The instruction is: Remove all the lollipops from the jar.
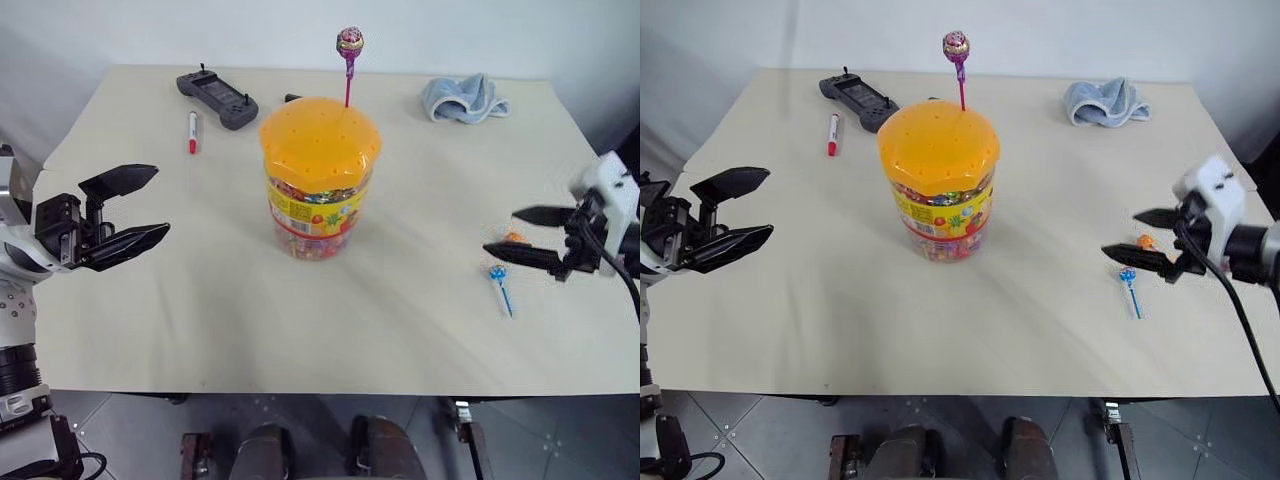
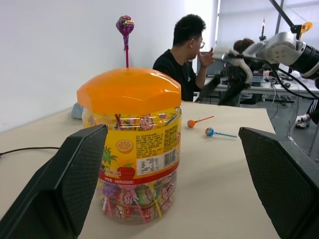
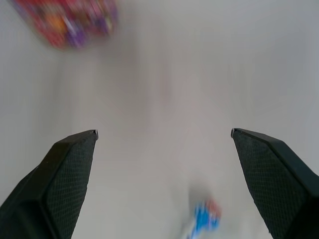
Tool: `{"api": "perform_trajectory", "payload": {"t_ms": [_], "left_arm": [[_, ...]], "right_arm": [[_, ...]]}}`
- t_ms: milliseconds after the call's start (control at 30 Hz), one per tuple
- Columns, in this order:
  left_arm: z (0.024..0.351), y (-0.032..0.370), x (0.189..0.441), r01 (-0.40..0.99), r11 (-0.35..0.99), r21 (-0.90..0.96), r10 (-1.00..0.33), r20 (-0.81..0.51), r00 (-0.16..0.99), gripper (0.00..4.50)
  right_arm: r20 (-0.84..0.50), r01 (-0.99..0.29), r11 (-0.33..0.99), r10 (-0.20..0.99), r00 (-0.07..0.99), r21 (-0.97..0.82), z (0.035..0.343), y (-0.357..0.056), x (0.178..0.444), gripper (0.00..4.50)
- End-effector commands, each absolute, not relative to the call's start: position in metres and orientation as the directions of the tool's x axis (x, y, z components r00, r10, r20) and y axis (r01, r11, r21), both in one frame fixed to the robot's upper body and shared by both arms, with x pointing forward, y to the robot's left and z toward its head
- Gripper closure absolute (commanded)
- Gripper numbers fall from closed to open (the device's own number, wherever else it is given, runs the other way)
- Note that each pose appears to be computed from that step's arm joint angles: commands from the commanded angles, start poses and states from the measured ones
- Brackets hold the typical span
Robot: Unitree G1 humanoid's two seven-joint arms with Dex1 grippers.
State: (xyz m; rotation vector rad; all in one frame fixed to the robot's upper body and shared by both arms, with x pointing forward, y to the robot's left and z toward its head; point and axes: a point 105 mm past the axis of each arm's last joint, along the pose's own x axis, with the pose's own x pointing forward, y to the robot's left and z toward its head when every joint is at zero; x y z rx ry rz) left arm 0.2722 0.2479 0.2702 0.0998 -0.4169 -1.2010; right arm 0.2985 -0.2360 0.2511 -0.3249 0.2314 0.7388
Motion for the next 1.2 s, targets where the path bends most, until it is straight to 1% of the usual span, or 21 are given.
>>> {"api": "perform_trajectory", "payload": {"t_ms": [33,100,167,200,300,367,433,567,667,733,833,1067,1133,1200], "left_arm": [[0.282,0.246,0.270,0.867,0.357,0.347,-0.923,0.276,0.270,0.00],[0.282,0.245,0.272,0.867,0.354,0.350,-0.924,0.276,0.266,0.00],[0.284,0.245,0.273,0.866,0.353,0.355,-0.924,0.278,0.262,0.00],[0.285,0.245,0.274,0.864,0.352,0.359,-0.924,0.278,0.261,0.00],[0.288,0.245,0.276,0.856,0.357,0.373,-0.923,0.285,0.260,0.00],[0.289,0.245,0.276,0.853,0.360,0.377,-0.921,0.286,0.263,0.00],[0.289,0.245,0.276,0.850,0.363,0.382,-0.920,0.289,0.264,0.00],[0.289,0.241,0.275,0.847,0.364,0.387,-0.918,0.303,0.256,0.00],[0.286,0.238,0.272,0.846,0.365,0.388,-0.917,0.309,0.254,0.00],[0.286,0.238,0.269,0.844,0.371,0.388,-0.914,0.311,0.259,0.00],[0.285,0.241,0.265,0.837,0.387,0.388,-0.910,0.310,0.277,0.00],[0.284,0.242,0.262,0.831,0.404,0.383,-0.902,0.316,0.294,0.00],[0.284,0.242,0.263,0.831,0.405,0.382,-0.902,0.316,0.295,0.00],[0.283,0.242,0.263,0.832,0.404,0.380,-0.902,0.314,0.295,0.00]], "right_arm": [[-0.176,-0.755,0.599,0.740,0.650,-0.267,0.284,-0.195,0.297,0.02],[-0.118,-0.790,0.549,0.796,0.594,-0.273,0.300,-0.174,0.297,0.02],[-0.023,-0.822,0.494,0.853,0.521,-0.285,0.326,-0.147,0.300,0.02],[0.004,-0.835,0.472,0.871,0.491,-0.282,0.334,-0.137,0.301,0.02],[0.072,-0.861,0.423,0.904,0.421,-0.284,0.350,-0.116,0.309,0.02],[0.106,-0.874,0.402,0.916,0.388,-0.273,0.355,-0.109,0.317,0.02],[0.111,-0.884,0.391,0.920,0.375,-0.257,0.355,-0.098,0.331,0.02],[0.132,-0.900,0.363,0.931,0.340,-0.243,0.354,-0.080,0.348,0.02],[0.155,-0.897,0.385,0.921,0.358,-0.217,0.356,-0.064,0.371,0.02],[0.166,-0.896,0.390,0.918,0.360,-0.213,0.359,-0.058,0.378,0.02],[0.198,-0.908,0.360,0.926,0.321,-0.216,0.368,-0.051,0.376,0.60],[0.234,-0.909,0.337,0.931,0.282,-0.244,0.381,-0.041,0.373,3.08],[0.241,-0.906,0.338,0.930,0.279,-0.254,0.386,-0.040,0.372,3.82],[0.258,-0.899,0.348,0.924,0.281,-0.268,0.395,-0.041,0.371,4.48]]}}
